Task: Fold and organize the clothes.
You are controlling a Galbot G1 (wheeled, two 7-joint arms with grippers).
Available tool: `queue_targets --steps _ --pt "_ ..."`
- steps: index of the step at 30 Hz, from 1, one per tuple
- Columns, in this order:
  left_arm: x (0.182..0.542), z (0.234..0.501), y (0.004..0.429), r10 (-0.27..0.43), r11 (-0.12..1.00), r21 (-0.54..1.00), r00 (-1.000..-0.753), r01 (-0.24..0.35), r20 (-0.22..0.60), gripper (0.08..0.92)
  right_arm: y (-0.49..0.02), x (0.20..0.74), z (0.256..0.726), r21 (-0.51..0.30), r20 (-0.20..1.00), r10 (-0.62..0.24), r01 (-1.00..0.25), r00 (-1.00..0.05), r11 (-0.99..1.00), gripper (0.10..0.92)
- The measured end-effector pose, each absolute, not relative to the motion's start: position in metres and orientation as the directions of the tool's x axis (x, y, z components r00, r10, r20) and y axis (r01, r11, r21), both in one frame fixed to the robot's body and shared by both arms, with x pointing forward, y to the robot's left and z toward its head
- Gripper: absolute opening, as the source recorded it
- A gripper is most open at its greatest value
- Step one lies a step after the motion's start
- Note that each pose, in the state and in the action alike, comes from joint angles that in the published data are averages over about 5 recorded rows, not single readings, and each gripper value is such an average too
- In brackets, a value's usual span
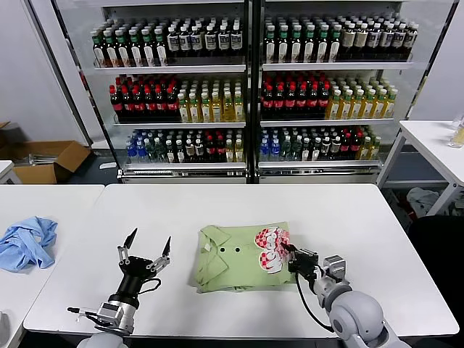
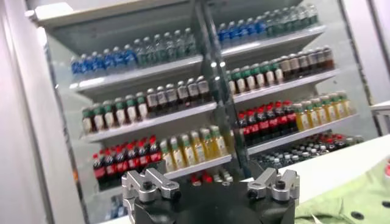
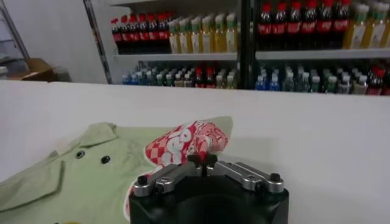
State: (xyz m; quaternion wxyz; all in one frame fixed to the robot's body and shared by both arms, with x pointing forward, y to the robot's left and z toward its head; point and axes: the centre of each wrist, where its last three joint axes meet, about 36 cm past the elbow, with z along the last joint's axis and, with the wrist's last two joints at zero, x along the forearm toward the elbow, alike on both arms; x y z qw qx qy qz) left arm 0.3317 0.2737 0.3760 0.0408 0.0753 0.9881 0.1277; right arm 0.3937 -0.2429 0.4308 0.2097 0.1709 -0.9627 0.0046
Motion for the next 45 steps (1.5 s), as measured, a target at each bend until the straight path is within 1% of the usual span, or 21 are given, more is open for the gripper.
queue_targets --steps 3,5,10,18,25,28,31,38,45 --pt "0.334 0.373 0.273 0.175 0.947 0.287 -0.981 0.145 -0.080 0.823 -0.249 0.393 0.425 0.044 0.394 -0.323 -0.333 -0.861 0.942 0.132" --pt "0.335 0.371 0.273 0.181 0.940 0.309 -0.979 0.145 -0.093 0.823 -0.252 0.391 0.422 0.037 0.383 -0.323 -0.334 -0.866 0.942 0.168" --pt "0.337 0.362 0.270 0.202 0.911 0.388 -0.972 0.141 -0.123 0.823 -0.255 0.385 0.419 0.027 0.351 -0.316 -0.327 -0.882 0.944 0.314" --pt "0.344 0.355 0.268 0.229 0.852 0.509 -0.961 0.122 -0.153 0.823 -0.264 0.371 0.429 -0.031 0.307 -0.286 -0.310 -0.908 0.950 0.540" --pt "0.353 0.353 0.273 0.226 0.827 0.553 -0.959 0.098 -0.169 0.822 -0.266 0.366 0.433 -0.052 0.261 -0.269 -0.291 -0.927 0.955 0.745" --pt "0.357 0.352 0.278 0.215 0.822 0.562 -0.962 0.087 -0.166 0.823 -0.268 0.367 0.436 -0.068 0.236 -0.262 -0.285 -0.936 0.956 0.804" --pt "0.361 0.351 0.283 0.200 0.823 0.563 -0.966 0.073 -0.166 0.823 -0.269 0.369 0.438 -0.086 0.213 -0.257 -0.280 -0.943 0.956 0.820" --pt "0.370 0.354 0.292 0.150 0.839 0.543 -0.974 0.036 -0.167 0.823 -0.276 0.381 0.443 -0.120 0.162 -0.239 -0.259 -0.957 0.958 0.823" --pt "0.377 0.360 0.295 0.144 0.865 0.500 -0.975 0.040 -0.170 0.823 -0.289 0.396 0.446 -0.147 0.136 -0.203 -0.223 -0.970 0.964 0.823"
